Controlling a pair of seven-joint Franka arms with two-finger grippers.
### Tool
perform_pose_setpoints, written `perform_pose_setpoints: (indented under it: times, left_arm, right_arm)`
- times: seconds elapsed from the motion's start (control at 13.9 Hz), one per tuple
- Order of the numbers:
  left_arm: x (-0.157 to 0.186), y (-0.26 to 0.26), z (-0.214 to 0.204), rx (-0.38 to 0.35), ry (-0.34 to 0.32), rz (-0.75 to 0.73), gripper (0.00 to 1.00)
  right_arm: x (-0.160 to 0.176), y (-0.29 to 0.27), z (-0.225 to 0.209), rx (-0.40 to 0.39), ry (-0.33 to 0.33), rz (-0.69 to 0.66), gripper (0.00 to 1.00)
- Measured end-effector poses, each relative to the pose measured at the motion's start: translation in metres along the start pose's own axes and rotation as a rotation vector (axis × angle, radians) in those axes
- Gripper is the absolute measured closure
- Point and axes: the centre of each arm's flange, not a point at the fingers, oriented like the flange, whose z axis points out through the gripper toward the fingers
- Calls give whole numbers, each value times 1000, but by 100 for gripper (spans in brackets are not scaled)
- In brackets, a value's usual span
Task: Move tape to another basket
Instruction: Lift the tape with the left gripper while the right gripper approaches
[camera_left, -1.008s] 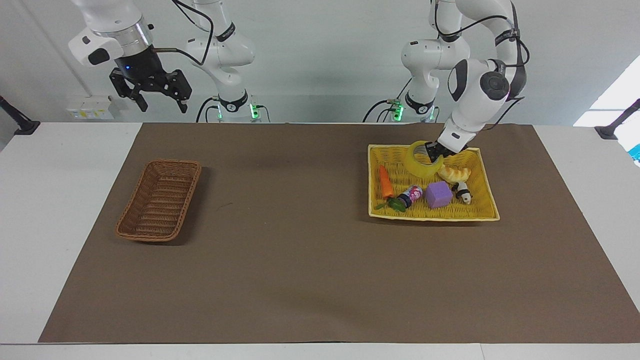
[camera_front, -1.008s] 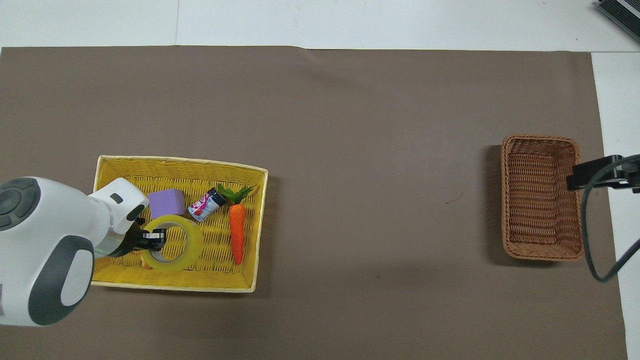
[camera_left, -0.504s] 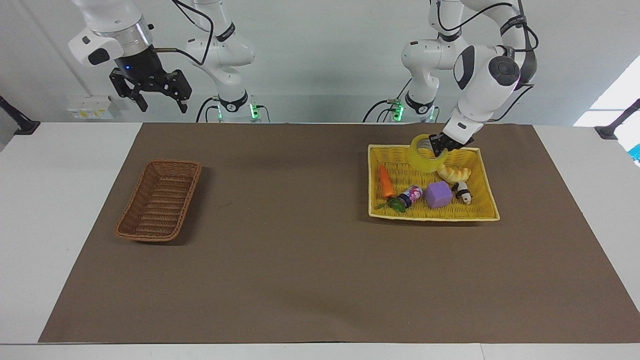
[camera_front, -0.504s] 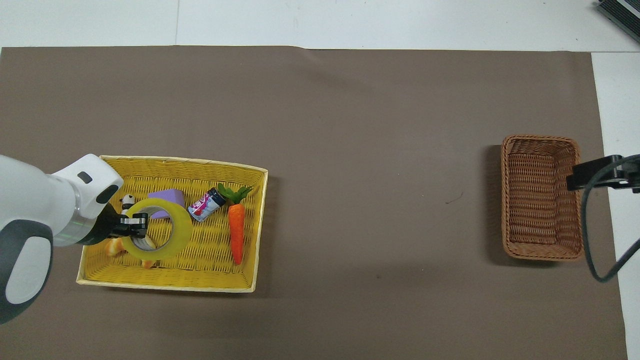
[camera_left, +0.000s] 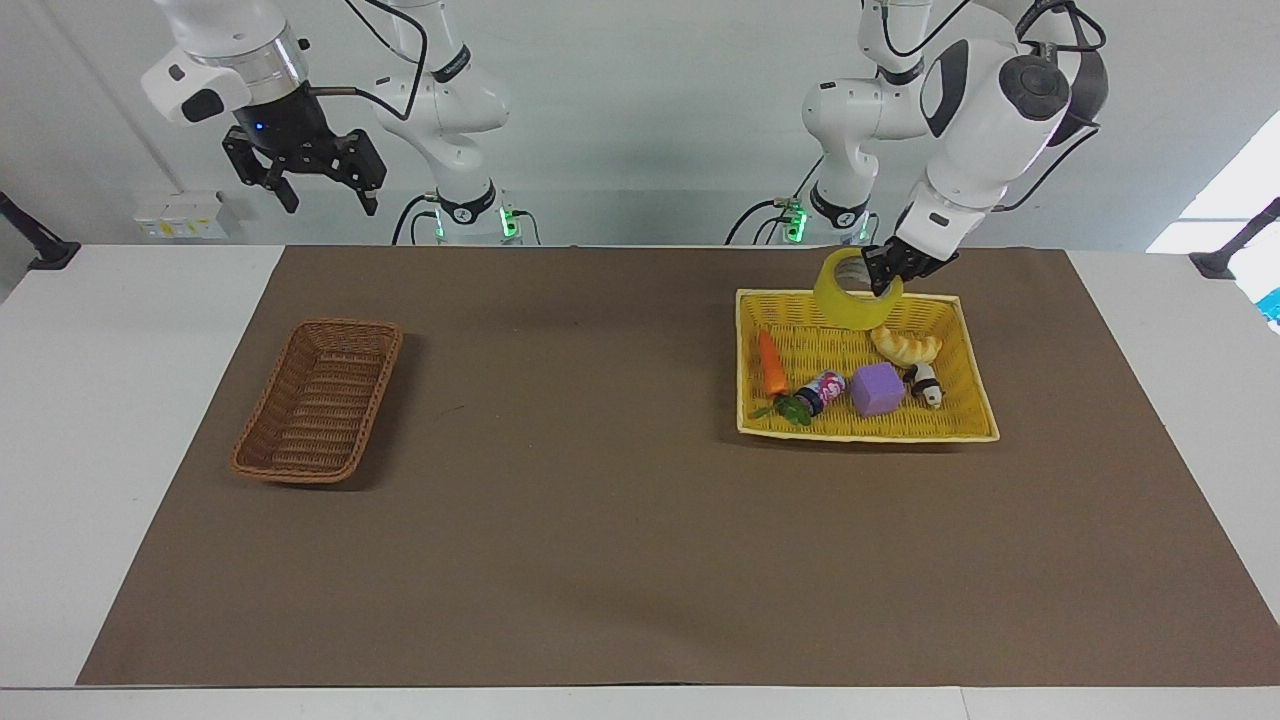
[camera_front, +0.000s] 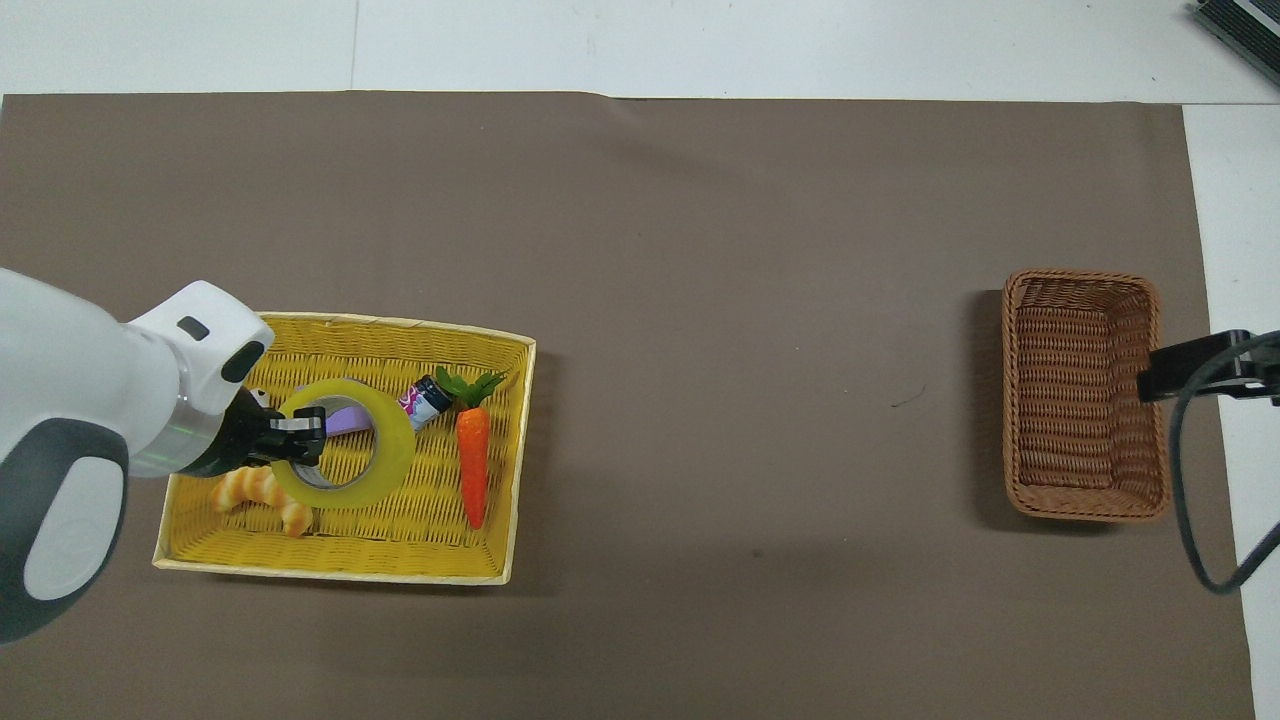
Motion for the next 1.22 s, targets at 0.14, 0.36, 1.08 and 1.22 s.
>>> perform_pose_setpoints:
  times: [0.14,0.36,1.08,1.22]
  left_arm:
    - [-10,27,-6,-33,-2,-19,78]
    - [-25,61,-31,-86,10,-40,78]
    - [-77,162,-58,-393,-57,-46,78]
    - [-81,179,-60,-473,-47,-47,78]
  right_arm:
    - [4,-12,6,63,9,-18,0]
    - [18,-34,32,139,42,-42,0]
    - [34,-119,82,636,-131,88,0]
    - [33,-136,92,748,-177,141,0]
